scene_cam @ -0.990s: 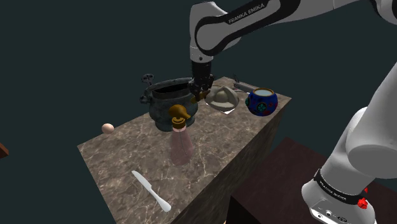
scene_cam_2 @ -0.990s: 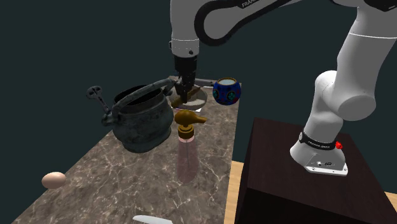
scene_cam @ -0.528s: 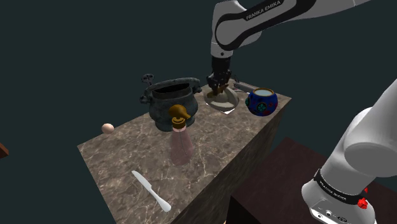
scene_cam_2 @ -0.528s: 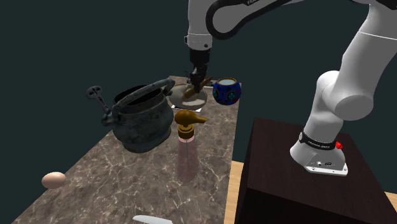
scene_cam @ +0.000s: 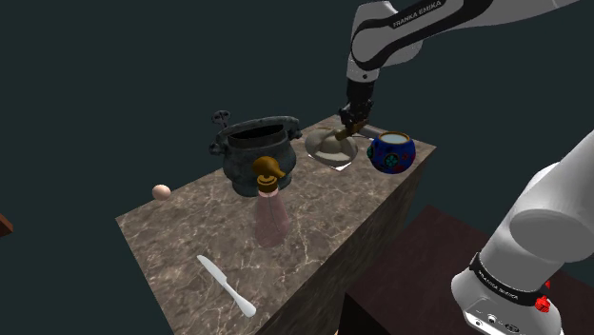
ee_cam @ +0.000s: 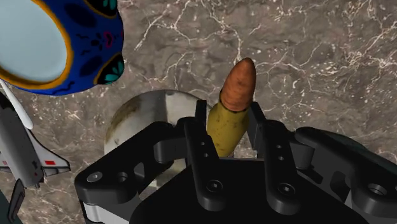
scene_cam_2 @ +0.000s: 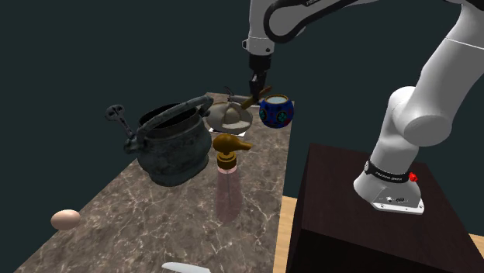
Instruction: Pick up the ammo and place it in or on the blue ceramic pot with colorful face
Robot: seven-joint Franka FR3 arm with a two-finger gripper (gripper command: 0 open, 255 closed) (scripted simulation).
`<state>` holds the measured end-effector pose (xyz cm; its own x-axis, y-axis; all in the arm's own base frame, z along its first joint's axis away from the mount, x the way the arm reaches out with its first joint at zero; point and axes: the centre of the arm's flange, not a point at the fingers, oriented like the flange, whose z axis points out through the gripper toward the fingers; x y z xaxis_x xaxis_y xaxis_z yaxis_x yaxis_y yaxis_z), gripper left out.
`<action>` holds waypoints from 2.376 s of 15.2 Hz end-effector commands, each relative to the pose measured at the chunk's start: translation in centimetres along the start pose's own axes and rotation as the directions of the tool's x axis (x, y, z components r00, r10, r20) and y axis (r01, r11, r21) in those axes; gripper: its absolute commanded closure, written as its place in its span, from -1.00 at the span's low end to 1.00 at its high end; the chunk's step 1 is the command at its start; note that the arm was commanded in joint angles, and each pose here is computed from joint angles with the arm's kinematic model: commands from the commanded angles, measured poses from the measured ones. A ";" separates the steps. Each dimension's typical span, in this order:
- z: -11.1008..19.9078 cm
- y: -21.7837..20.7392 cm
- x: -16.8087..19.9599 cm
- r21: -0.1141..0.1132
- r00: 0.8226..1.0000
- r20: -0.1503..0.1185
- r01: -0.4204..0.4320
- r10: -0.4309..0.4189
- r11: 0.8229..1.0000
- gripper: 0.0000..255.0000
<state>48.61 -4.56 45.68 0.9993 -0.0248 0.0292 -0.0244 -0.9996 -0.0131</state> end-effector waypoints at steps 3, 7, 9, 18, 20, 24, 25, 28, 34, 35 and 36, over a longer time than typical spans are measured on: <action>-0.3 5.2 -1.2 0.000 1.000 0.000 0.001 -0.001 1.000 1.00; -0.4 10.4 -2.4 0.000 1.000 0.000 0.001 -0.001 1.000 1.00; -0.4 13.0 -3.0 0.000 1.000 0.000 0.001 -0.001 1.000 1.00; -0.1 22.1 -5.0 0.000 1.000 0.000 0.001 -0.001 1.000 1.00; 0.9 22.2 -5.1 0.000 1.000 0.000 0.001 -0.001 1.000 1.00; 3.0 22.2 -5.1 0.000 1.000 0.000 0.001 -0.001 1.000 1.00; 3.6 22.2 -5.2 0.000 1.000 0.000 0.001 -0.001 1.000 1.00; 5.2 22.2 -5.2 0.000 1.000 0.000 0.001 -0.001 1.000 1.00; 6.5 22.2 -5.2 0.000 1.000 0.000 0.001 -0.001 1.000 1.00; 6.5 22.2 -5.2 0.000 1.000 0.000 0.001 -0.001 1.000 1.00; 6.5 22.2 -5.2 0.000 1.000 0.000 0.001 -0.001 1.000 1.00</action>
<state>43.00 -26.66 39.10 0.9991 -0.0244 0.0352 -0.0241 -0.9997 -0.0104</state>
